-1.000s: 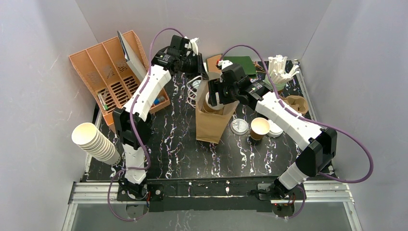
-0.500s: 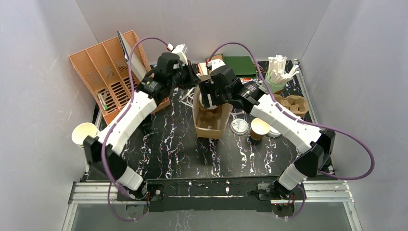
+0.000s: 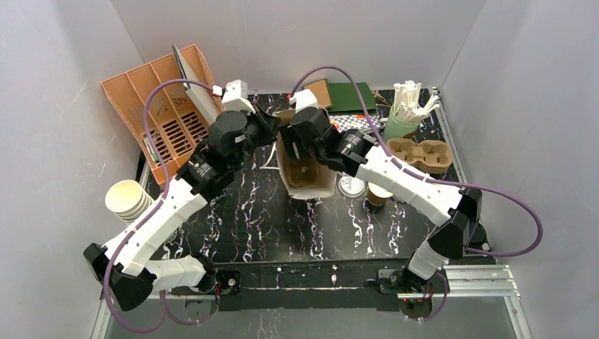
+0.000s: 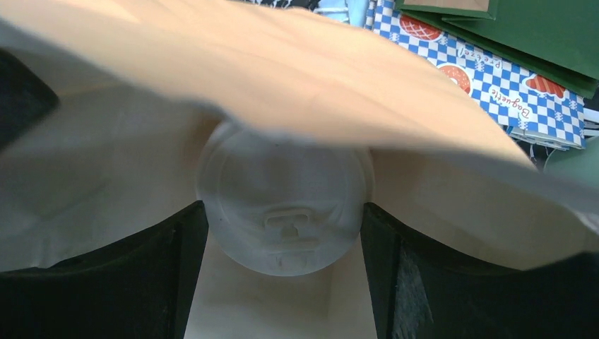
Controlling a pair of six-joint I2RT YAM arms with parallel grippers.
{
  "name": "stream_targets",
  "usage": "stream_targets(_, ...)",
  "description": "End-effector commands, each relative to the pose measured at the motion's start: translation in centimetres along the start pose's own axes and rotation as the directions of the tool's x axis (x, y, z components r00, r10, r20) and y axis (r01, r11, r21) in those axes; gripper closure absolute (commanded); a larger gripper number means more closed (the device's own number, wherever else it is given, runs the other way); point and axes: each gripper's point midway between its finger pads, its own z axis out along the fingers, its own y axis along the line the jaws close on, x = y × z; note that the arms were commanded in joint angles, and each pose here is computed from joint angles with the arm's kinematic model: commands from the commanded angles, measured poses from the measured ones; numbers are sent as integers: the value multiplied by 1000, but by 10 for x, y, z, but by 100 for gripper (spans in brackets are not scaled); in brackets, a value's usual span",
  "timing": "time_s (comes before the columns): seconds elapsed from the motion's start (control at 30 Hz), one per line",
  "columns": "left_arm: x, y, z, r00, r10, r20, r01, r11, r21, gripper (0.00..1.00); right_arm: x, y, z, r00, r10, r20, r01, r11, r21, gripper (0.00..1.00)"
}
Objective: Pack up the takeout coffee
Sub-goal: Place the coffee cup on the cup tray.
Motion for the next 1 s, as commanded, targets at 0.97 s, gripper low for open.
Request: stream_targets(0.97, 30, -6, -32, 996, -66, 54, 59, 991, 121, 100, 102, -1, -9, 999, 7, -45, -9, 999, -44, 63)
